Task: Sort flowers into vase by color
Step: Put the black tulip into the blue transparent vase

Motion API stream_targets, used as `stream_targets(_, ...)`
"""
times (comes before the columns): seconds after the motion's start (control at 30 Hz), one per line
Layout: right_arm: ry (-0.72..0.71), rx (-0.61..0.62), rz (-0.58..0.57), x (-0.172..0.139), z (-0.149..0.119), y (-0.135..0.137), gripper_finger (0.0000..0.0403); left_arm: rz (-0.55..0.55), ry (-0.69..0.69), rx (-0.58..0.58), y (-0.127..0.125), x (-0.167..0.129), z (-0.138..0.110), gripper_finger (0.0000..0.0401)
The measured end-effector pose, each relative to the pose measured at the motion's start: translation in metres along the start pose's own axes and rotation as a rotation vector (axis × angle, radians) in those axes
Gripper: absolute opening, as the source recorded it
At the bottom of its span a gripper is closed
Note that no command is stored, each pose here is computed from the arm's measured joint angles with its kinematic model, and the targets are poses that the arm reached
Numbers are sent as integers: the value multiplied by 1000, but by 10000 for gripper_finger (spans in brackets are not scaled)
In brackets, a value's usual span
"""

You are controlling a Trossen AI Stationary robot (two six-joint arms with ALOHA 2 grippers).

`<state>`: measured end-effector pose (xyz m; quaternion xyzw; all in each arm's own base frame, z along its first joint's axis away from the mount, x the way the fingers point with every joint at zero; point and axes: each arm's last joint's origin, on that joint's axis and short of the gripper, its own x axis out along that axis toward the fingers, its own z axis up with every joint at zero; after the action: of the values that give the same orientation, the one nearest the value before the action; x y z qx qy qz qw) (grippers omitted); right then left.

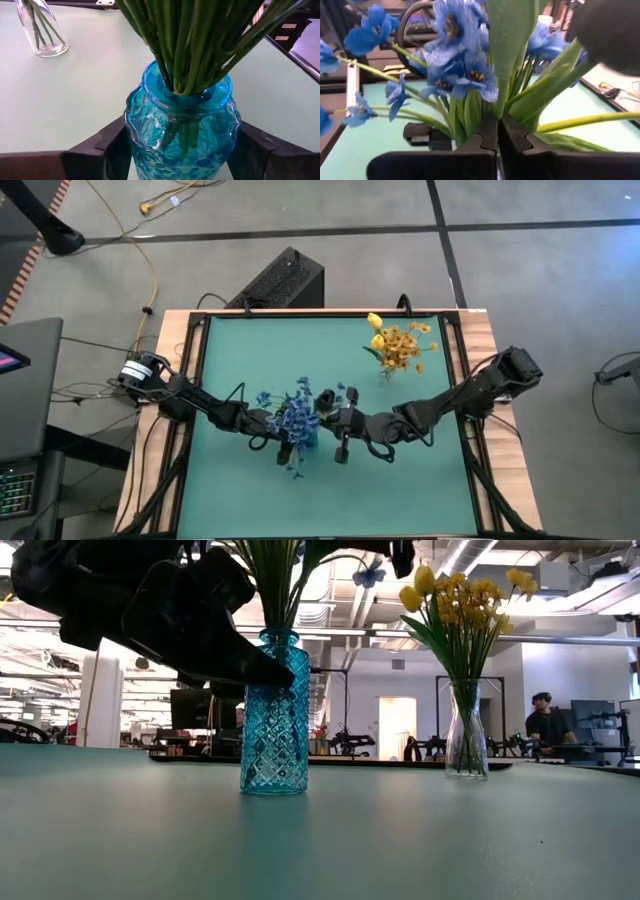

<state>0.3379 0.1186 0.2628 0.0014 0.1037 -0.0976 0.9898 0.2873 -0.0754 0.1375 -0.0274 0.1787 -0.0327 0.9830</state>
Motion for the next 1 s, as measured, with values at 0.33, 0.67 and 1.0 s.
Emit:
stream_targets(0.33, 79, -44, 30, 27, -32, 2, 27, -1, 6, 3, 0, 0, -1, 232)
stream_targets(0.67, 108, -24, 39, 35, -41, -1, 27, -3, 8, 5, 0, 0, -1, 232)
stream_targets(1.0, 130, -20, 78, 38, -47, 1, 42, -3, 11, 4, 0, 0, -1, 232)
